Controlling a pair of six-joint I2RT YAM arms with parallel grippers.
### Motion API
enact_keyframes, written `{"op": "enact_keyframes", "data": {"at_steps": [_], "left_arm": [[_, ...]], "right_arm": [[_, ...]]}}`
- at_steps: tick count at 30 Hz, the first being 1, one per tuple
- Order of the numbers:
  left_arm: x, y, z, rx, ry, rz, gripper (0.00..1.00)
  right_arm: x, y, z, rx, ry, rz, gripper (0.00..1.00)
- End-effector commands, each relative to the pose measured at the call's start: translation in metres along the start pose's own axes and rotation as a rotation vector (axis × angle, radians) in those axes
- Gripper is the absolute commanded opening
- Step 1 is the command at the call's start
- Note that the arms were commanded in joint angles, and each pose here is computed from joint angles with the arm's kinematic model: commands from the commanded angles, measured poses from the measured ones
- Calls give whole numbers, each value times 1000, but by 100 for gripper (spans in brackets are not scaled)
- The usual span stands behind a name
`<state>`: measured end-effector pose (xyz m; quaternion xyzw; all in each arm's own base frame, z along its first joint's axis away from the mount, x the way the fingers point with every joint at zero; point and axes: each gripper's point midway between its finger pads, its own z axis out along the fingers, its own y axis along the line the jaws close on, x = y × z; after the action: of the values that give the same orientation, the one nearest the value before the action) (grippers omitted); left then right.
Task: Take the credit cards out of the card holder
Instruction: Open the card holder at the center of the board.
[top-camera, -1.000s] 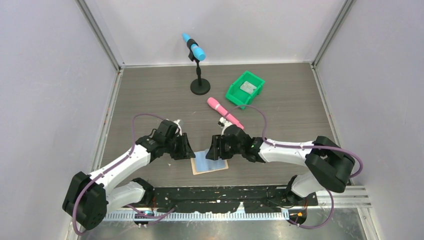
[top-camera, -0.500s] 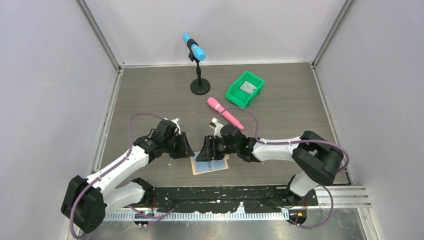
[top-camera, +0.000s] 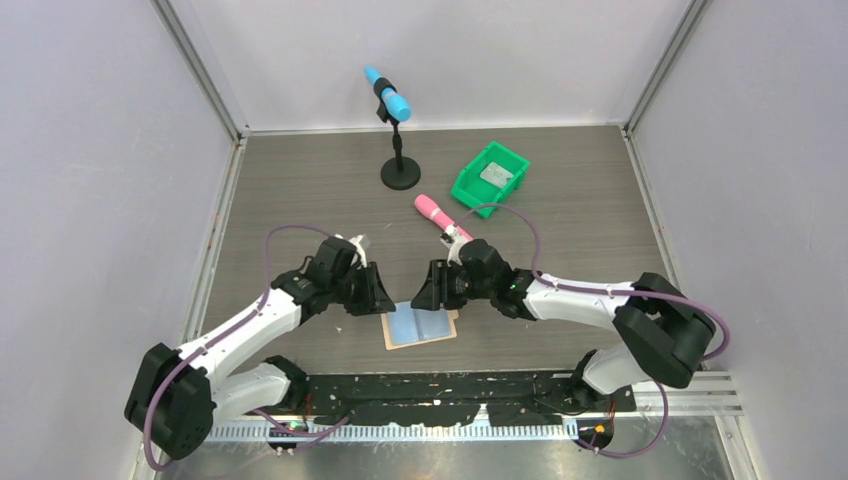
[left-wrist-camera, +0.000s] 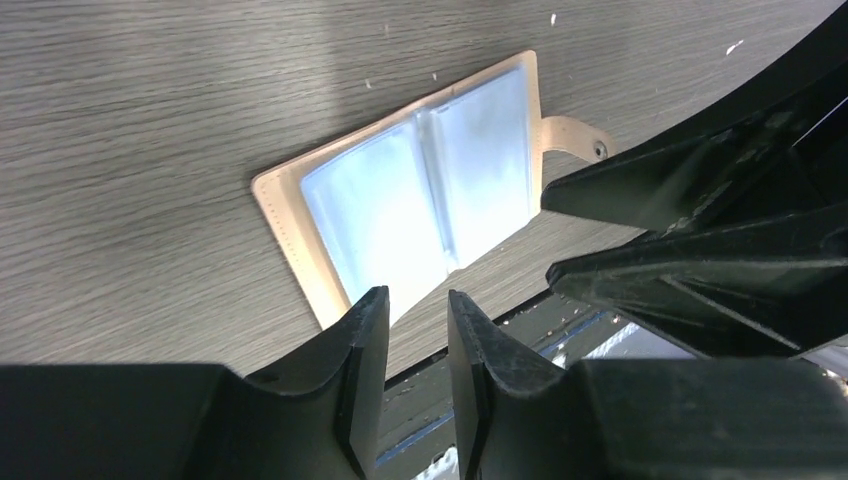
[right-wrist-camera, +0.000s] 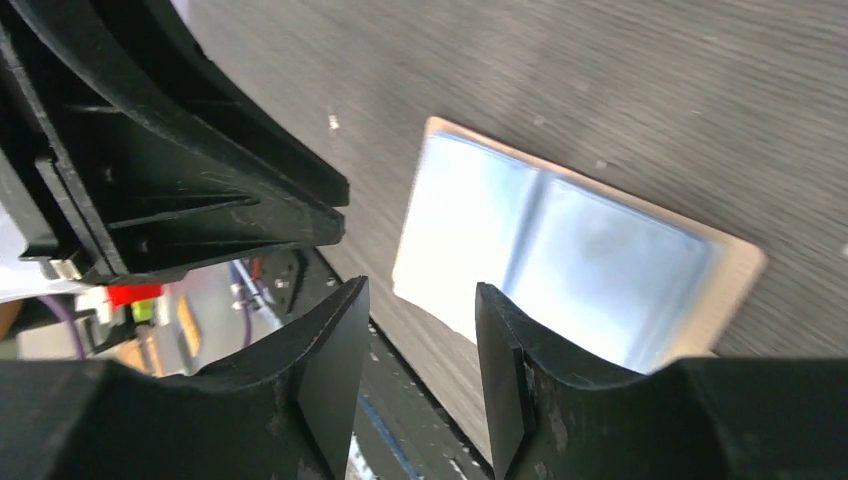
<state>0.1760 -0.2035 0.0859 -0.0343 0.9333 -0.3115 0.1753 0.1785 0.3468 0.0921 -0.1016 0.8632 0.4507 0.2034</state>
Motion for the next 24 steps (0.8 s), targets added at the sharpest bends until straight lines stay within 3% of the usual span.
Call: {"op": "enact_keyframes", "data": {"at_steps": [1, 8, 24], "left_arm": [[-5, -20, 9, 86, 1, 25, 29], [8, 3, 34, 20, 67, -4, 26], [23, 35, 49, -87, 109, -24, 24]], "right_arm": [[-3, -30, -15, 169, -23, -69, 51], [5, -58, -22, 308, 1, -65, 51], [16, -62, -3, 270, 42, -24, 50]]}}
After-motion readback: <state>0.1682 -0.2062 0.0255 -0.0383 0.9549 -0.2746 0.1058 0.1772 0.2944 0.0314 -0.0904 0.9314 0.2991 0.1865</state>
